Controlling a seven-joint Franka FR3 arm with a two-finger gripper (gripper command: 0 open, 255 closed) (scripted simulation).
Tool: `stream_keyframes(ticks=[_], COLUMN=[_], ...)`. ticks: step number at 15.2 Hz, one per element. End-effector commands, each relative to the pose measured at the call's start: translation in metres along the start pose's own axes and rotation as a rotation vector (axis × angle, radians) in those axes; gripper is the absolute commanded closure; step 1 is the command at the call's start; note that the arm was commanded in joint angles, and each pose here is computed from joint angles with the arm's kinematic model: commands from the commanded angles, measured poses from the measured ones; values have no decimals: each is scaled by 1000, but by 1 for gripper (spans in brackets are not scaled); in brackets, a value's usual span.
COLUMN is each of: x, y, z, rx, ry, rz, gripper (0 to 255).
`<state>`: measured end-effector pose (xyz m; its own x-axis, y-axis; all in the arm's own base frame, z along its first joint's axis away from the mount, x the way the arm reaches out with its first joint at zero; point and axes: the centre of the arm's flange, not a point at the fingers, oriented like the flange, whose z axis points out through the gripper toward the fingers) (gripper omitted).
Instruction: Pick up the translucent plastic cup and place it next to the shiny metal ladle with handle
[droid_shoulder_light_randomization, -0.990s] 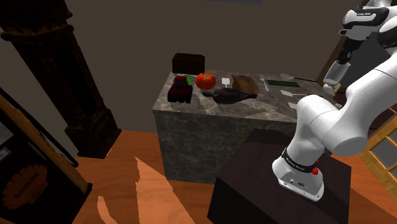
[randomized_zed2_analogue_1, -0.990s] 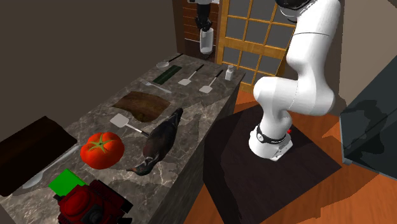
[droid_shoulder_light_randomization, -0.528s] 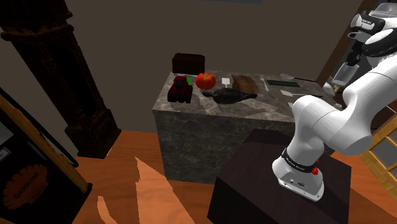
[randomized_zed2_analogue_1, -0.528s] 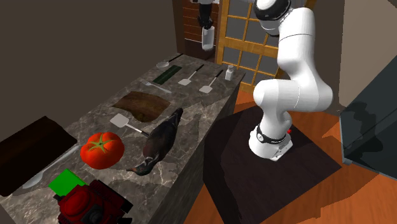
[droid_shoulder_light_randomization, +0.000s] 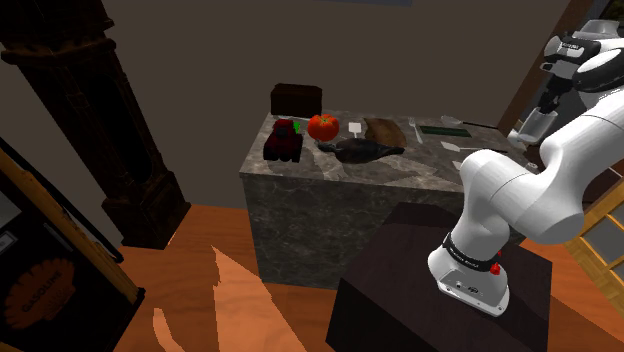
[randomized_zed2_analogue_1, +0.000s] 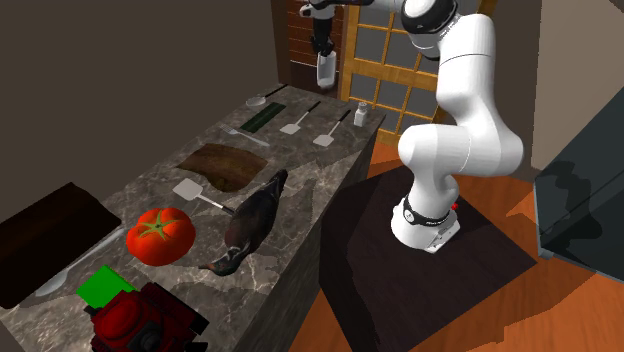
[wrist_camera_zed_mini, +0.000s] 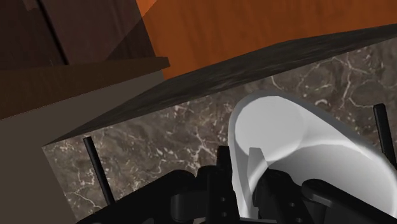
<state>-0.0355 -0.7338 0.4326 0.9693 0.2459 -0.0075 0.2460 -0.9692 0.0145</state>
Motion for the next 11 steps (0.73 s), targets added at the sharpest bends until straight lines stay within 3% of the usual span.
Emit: stream_keyframes(ticks=[1, 11], x=[0, 0], y=[0, -1], z=[11, 57], rx=[-1, -1], ry=[0, 0], rz=[0, 0], gripper=[255, 255])
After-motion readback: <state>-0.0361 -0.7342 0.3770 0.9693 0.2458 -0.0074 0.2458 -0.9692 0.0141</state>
